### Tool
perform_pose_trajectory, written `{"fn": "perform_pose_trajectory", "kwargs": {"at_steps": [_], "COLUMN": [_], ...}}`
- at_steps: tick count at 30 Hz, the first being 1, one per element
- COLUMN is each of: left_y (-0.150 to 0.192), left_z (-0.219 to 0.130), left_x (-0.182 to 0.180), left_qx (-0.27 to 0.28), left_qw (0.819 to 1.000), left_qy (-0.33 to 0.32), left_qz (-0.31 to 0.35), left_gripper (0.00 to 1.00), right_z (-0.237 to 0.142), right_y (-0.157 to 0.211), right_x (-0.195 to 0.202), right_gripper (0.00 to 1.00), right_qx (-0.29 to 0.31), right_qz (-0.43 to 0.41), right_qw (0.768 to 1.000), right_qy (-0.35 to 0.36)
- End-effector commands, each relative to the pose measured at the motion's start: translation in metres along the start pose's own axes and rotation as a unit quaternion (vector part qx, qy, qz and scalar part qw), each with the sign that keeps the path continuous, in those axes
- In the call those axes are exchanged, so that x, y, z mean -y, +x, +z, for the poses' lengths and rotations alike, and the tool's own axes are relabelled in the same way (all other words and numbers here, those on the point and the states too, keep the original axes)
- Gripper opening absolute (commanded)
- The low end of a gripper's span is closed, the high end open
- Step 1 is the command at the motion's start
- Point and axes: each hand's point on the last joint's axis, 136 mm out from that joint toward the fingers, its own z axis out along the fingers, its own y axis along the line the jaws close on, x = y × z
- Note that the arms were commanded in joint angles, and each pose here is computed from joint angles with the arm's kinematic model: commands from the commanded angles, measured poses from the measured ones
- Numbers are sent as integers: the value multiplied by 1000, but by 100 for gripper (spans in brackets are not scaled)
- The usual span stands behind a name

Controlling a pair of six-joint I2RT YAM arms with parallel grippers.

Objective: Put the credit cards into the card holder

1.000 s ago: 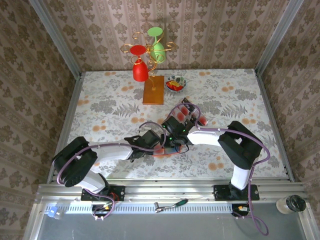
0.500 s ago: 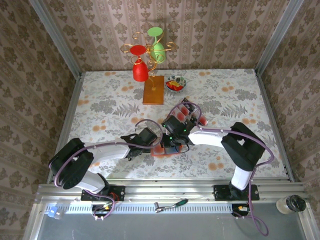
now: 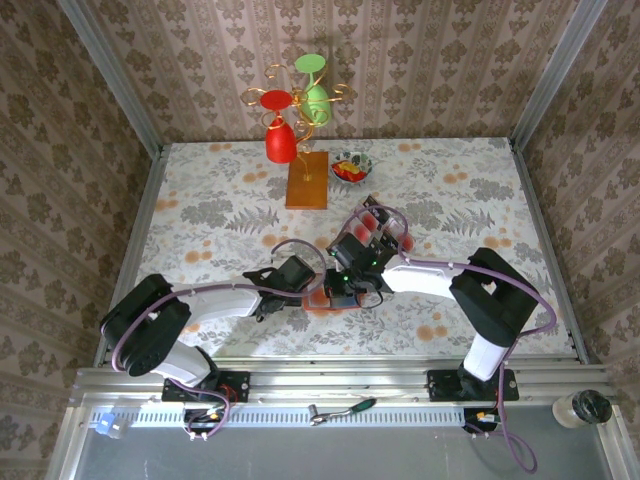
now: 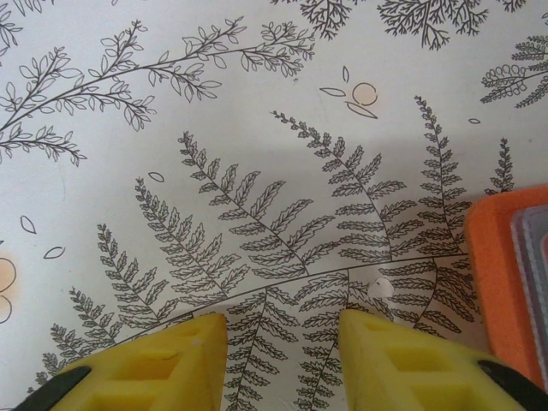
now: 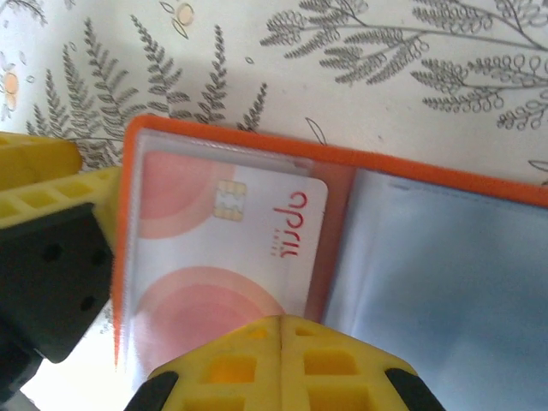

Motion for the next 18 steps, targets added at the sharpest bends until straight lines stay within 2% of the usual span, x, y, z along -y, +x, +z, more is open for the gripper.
{"fn": "perform_pose_trajectory", "kwargs": {"at_steps": [1,18], "left_y": [0,0], "left_z": [1,4], "left_x": [-3,1], "left_qx": [-6,-7], "left_qw": [1000,1000], "left_qy": [-5,2], "left_qz": [7,9], "left_gripper": [40,40], "right_z": [-1,14], "right_y": [1,5], "right_x": [4,-10], "right_gripper": [1,0], "right_qx": [5,-10], "right_qz": [7,20], "right_qw": [1000,999], "right_qy": [5,-24]}}
